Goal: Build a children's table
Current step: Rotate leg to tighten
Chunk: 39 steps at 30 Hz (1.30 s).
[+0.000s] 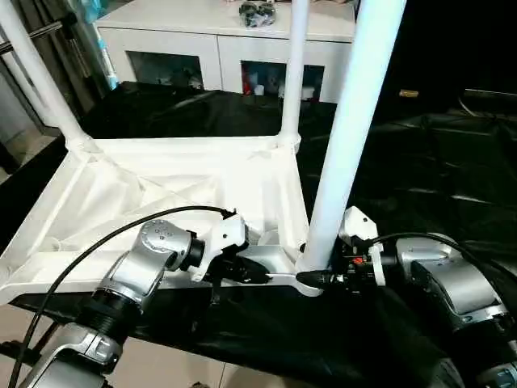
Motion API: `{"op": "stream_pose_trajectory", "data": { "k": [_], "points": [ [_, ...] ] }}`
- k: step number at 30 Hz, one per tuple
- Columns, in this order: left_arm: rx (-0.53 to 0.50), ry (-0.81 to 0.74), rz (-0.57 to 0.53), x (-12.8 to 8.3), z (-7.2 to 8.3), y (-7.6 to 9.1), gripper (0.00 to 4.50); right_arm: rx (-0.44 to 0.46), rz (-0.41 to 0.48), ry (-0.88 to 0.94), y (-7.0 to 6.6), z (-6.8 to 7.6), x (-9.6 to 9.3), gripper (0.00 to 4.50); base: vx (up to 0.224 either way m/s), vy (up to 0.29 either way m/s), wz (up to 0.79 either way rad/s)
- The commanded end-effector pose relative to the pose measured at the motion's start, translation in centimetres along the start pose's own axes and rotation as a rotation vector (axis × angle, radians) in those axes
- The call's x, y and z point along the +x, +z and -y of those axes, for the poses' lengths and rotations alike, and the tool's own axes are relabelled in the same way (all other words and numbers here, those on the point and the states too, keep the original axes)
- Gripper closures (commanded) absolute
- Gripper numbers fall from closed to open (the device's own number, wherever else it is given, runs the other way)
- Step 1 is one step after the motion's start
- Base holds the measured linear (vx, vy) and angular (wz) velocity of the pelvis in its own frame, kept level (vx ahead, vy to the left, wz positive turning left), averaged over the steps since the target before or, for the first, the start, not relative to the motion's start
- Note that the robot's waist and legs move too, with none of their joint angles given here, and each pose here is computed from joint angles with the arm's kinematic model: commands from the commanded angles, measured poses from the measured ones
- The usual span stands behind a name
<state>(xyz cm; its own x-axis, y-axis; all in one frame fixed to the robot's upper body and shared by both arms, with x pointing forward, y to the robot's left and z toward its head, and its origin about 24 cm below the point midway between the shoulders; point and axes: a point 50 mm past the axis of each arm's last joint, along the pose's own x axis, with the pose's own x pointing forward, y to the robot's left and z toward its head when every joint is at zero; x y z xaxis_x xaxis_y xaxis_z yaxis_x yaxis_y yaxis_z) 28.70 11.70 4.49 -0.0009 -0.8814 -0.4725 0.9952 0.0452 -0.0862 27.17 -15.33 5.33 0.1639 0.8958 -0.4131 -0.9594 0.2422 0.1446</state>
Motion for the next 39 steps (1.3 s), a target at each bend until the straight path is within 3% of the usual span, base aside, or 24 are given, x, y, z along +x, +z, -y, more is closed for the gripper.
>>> {"op": "stream_pose_trajectory", "data": {
  "k": [1,4,5,6,7,8,12,15,17,19,23,24,27,31,35,37,39],
  "points": [
    [0.0,0.076,0.029,0.6,-0.7,0.9,4.5,0.001,0.011,0.131,-0.2,-1.8,1.7,1.79,0.0,0.0,0.0],
    [-0.024,0.175,0.025,0.8,-1.5,1.0,4.5,0.021,0.04,0.053,-0.3,-1.5,2.3,1.86,0.0,0.0,0.0],
    [-0.041,0.221,0.032,1.0,-1.8,1.1,4.5,0.034,0.048,-0.013,-0.4,-1.1,2.7,1.86,0.0,0.0,0.0],
    [-0.083,0.321,0.05,1.7,-2.6,1.6,4.5,0.087,0.041,-0.197,-1.0,0.2,3.7,1.87,0.0,0.0,0.0],
    [-0.083,0.321,0.05,1.7,-2.6,1.6,4.5,0.087,0.041,-0.198,-1.0,0.2,3.7,1.87,0.0,0.0,0.0],
    [-0.112,0.398,0.062,2.3,-3.2,2.1,4.5,0.134,0.05,-0.331,-1.2,1.1,4.4,1.88,-0.057,0.006,-0.06],
    [-0.161,0.479,0.1,4.4,-3.6,3.2,4.5,0.242,0.044,-0.559,-1.3,2.4,6.5,1.88,0.0,0.0,0.0],
    [-0.141,0.428,0.111,5.1,-3.1,3.5,4.5,0.227,0.094,-0.52,-0.3,2.0,7.5,1.88,0.0,0.0,0.0],
    [-0.113,0.401,0.101,5.2,-2.9,3.4,4.5,0.251,0.141,-0.49,0.3,1.8,7.7,1.32,0.0,0.0,0.0],
    [-0.088,0.368,0.088,4.9,-2.7,3.2,4.5,0.256,0.156,-0.452,0.6,1.7,7.7,1.15,0.0,0.0,0.0],
    [-0.051,0.29,0.072,4.2,-2.2,2.8,4.5,0.203,0.157,-0.361,1.1,1.5,6.9,0.8,0.0,0.0,0.0],
    [-0.026,0.242,0.051,3.7,-1.9,2.5,4.5,0.146,0.145,-0.311,1.2,1.3,6.2,0.61,0.0,0.0,0.0],
    [0.013,0.132,0.038,2.6,-1.1,2.1,4.5,0.042,0.107,-0.191,1.1,0.6,4.5,0.61,0.0,0.0,0.0],
    [0.028,0.042,-0.009,1.3,-0.6,1.1,4.5,-0.02,0.029,0.015,0.4,-0.7,2.7,0.61,0.0,0.0,0.0],
    [0.027,-0.007,-0.015,0.8,-0.3,0.8,4.5,-0.019,-0.017,0.093,0.0,-1.3,1.9,0.61,0.0,0.0,0.0],
    [0.029,-0.018,-0.021,0.7,-0.3,0.8,4.5,-0.014,-0.021,0.103,0.0,-1.3,1.7,0.93,0.0,0.0,0.0],
    [0.033,-0.016,-0.024,0.5,-0.5,0.9,4.5,0.003,-0.016,0.121,0.0,-1.3,1.6,0.96,0.0,0.0,0.0]
  ]
}}
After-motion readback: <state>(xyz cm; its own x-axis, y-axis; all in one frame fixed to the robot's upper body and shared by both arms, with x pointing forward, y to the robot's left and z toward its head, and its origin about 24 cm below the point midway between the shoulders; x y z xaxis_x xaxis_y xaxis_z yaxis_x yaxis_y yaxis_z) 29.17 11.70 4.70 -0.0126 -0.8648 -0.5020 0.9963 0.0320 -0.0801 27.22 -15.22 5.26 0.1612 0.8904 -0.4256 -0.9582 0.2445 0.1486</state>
